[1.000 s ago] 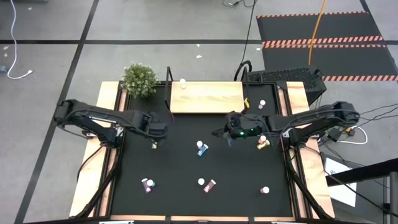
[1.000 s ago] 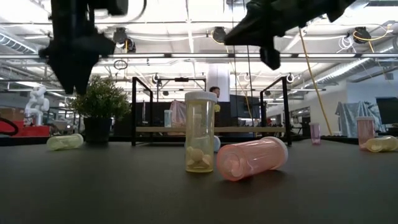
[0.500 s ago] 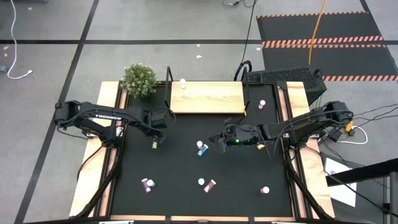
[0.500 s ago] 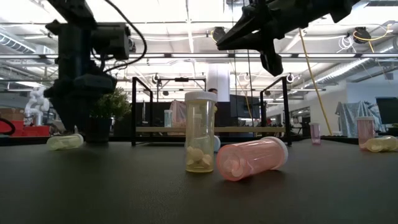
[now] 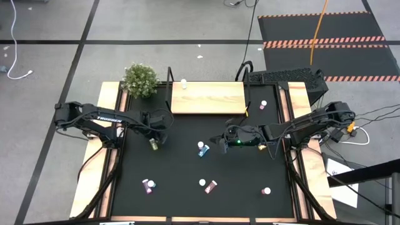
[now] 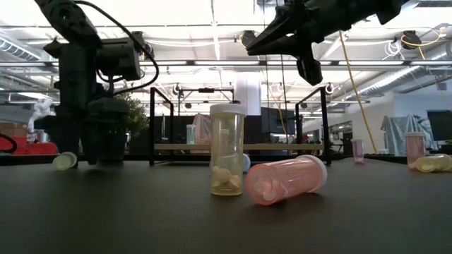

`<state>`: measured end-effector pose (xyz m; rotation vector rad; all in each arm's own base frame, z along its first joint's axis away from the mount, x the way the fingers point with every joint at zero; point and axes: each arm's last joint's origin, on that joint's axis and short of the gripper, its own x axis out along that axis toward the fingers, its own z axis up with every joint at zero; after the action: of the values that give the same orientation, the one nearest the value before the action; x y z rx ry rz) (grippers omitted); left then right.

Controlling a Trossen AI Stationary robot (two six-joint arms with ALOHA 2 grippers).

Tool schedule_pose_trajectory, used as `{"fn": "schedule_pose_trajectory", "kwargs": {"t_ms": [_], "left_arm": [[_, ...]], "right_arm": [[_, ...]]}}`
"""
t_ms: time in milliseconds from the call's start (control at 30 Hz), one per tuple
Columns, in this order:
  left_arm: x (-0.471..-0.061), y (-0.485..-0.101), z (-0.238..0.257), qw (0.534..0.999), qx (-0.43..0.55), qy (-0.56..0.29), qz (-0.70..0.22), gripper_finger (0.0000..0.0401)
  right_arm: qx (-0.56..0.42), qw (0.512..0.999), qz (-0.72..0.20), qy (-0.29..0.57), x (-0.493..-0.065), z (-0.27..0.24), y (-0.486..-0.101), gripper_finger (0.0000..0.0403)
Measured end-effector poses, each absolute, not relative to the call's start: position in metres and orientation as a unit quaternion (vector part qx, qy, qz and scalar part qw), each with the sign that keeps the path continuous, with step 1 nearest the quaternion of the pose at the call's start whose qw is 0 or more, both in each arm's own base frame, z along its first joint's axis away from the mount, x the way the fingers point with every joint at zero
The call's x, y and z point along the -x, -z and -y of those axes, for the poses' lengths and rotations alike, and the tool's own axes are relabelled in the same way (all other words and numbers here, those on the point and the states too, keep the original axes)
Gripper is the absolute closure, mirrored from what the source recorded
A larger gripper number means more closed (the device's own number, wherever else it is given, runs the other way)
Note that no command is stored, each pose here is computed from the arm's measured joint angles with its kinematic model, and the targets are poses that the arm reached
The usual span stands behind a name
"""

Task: Pick and place medicine bottles onto shelf by color
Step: Put the top left yellow pill bottle on the shelf

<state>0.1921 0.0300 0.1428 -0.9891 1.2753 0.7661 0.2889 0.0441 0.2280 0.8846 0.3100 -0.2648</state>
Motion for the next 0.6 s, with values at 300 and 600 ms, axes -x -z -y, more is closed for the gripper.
{"fn": "schedule_pose_trajectory", "kwargs": {"t_ms": [300, 600], "left_arm": [[-0.192, -0.167, -0.033, 0.614, 0.379, -0.316, -0.616, 0.0169], [-0.194, -0.182, -0.035, 0.636, 0.308, -0.268, -0.655, 0.0169]], "right_arm": [[-0.416, 0.887, -0.145, 0.138, -0.290, -0.034, -0.228, 0.0385], [-0.411, 0.890, -0.154, 0.125, -0.291, -0.028, -0.228, 0.0385]]}}
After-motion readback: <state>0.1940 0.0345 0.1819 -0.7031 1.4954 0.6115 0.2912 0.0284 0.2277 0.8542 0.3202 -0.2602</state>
